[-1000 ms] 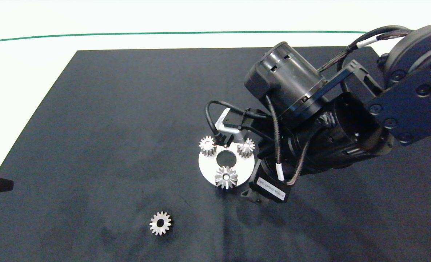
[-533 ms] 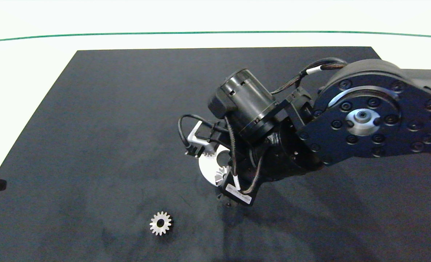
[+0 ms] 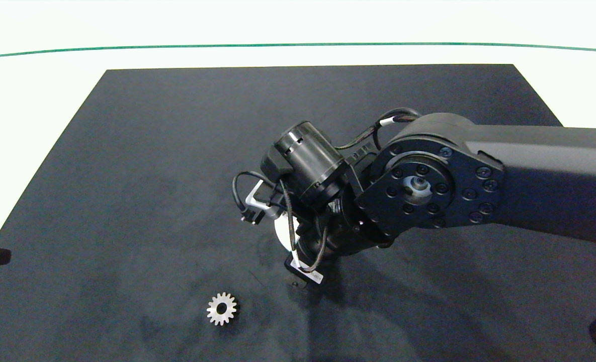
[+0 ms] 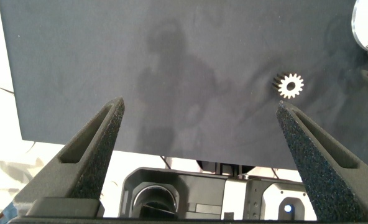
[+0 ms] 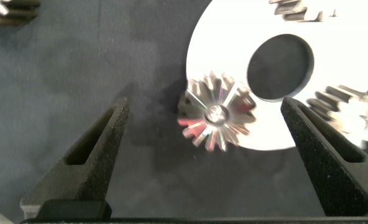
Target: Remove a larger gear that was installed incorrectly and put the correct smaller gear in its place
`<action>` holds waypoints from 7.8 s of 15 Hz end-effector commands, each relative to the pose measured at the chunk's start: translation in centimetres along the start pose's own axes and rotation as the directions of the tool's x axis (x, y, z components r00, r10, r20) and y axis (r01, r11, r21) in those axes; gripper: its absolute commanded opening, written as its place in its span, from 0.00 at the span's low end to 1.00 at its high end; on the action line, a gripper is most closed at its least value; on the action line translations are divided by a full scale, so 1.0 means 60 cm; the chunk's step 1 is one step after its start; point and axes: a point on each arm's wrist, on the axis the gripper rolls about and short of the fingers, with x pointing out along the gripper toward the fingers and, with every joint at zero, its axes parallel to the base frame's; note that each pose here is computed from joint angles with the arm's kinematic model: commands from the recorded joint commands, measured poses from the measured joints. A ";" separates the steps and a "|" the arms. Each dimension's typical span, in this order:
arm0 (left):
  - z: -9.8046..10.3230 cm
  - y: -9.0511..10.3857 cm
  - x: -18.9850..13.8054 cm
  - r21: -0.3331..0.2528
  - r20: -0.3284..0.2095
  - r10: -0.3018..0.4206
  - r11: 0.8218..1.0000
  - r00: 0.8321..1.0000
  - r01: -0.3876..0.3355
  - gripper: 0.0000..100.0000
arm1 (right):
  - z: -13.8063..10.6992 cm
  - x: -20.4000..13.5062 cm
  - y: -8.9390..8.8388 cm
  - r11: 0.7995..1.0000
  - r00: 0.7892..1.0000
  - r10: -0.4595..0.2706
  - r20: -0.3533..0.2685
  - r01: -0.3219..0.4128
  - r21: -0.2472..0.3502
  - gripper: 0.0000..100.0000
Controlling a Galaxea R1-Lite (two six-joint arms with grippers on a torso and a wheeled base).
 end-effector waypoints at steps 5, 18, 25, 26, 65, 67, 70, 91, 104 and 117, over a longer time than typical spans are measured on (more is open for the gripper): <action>-0.001 0.001 -0.003 -0.002 0.001 0.001 1.000 1.000 -0.001 1.00 | -0.006 0.020 -0.005 1.000 0.999 -0.002 -0.035 0.002 0.007 0.91; -0.001 0.001 -0.001 -0.002 -0.002 0.002 1.000 1.000 -0.002 1.00 | -0.012 0.029 -0.019 1.000 0.999 -0.010 -0.052 0.011 0.028 0.66; -0.003 0.002 -0.006 -0.003 0.008 -0.001 1.000 1.000 0.001 1.00 | -0.010 0.027 -0.015 1.000 0.999 -0.004 -0.047 0.006 0.029 0.52; -0.004 0.002 -0.006 -0.003 0.008 -0.001 1.000 1.000 0.001 1.00 | -0.010 0.028 -0.013 0.999 0.999 -0.003 -0.049 0.004 0.035 0.49; -0.007 0.002 -0.007 -0.004 0.006 -0.018 1.000 1.000 0.018 1.00 | -0.305 -0.060 -0.025 0.946 0.993 -0.093 -0.078 0.112 0.303 0.07; -0.007 0.002 -0.007 -0.004 0.006 -0.018 1.000 1.000 0.018 1.00 | -0.303 -0.061 -0.023 0.948 0.993 -0.091 -0.072 0.108 0.299 0.07; -0.007 0.002 -0.007 -0.003 0.006 -0.019 1.000 1.000 0.019 1.00 | -0.295 -0.067 -0.009 0.950 0.996 -0.079 -0.045 0.089 0.299 0.07; -0.008 0.001 -0.008 0.007 0.005 -0.031 0.999 0.999 0.031 1.00 | -0.284 -0.055 0.021 0.965 0.998 -0.032 -0.051 0.044 0.259 1.00; 0.021 -0.041 0.053 -0.047 -0.122 -0.100 0.994 0.987 0.095 1.00 | -0.235 -0.291 -0.100 0.787 0.989 -0.080 -0.123 0.138 0.601 1.00; -0.006 -0.168 0.192 -0.083 -0.161 -0.138 0.989 0.977 0.126 1.00 | -0.284 -0.294 -0.141 0.640 0.958 -0.182 -0.220 0.286 0.713 1.00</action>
